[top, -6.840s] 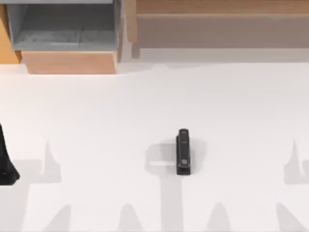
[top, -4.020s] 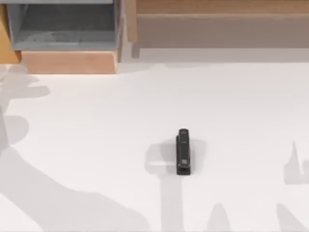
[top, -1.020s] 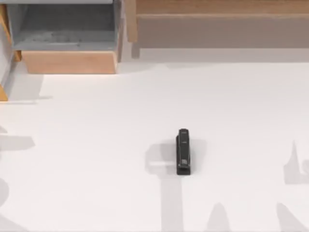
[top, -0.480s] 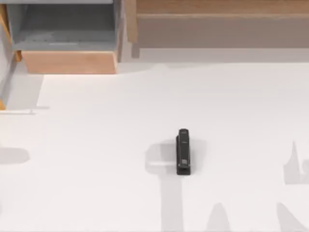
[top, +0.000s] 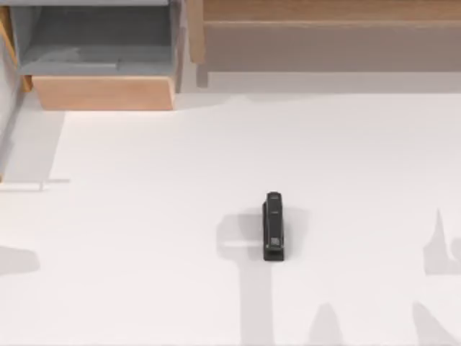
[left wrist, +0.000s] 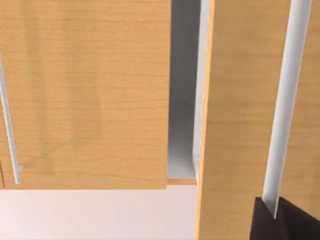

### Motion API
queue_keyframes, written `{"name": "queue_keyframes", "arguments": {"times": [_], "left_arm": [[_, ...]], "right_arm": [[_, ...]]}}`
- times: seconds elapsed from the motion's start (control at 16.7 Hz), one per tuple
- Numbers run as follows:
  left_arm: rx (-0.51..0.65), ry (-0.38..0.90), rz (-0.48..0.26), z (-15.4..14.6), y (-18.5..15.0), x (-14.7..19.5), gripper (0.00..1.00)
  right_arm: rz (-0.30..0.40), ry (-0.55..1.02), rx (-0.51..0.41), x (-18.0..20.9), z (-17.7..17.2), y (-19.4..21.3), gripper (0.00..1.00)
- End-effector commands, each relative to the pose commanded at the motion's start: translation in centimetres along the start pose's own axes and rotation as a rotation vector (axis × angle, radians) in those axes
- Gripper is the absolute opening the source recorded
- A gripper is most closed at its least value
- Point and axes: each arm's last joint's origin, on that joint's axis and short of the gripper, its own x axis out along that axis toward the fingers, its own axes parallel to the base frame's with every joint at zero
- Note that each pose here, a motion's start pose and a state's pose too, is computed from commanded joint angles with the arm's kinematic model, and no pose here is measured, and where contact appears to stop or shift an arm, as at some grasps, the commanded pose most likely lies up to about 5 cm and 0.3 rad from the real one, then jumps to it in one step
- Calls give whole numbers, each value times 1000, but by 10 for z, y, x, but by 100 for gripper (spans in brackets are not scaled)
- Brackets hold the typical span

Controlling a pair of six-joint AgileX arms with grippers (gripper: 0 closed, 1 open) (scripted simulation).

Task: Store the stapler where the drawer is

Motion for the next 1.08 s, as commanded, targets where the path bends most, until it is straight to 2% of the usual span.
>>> {"name": "queue_keyframes", "arguments": {"times": [0.06,0.84,1.08], "left_arm": [[0,0,0,0,0,0,0],[0,0,0,0,0,0,98],[0,0,0,0,0,0,100]], "right_arm": [[0,0,0,0,0,0,100],[0,0,0,0,0,0,100],[0,0,0,0,0,0,100]]}}
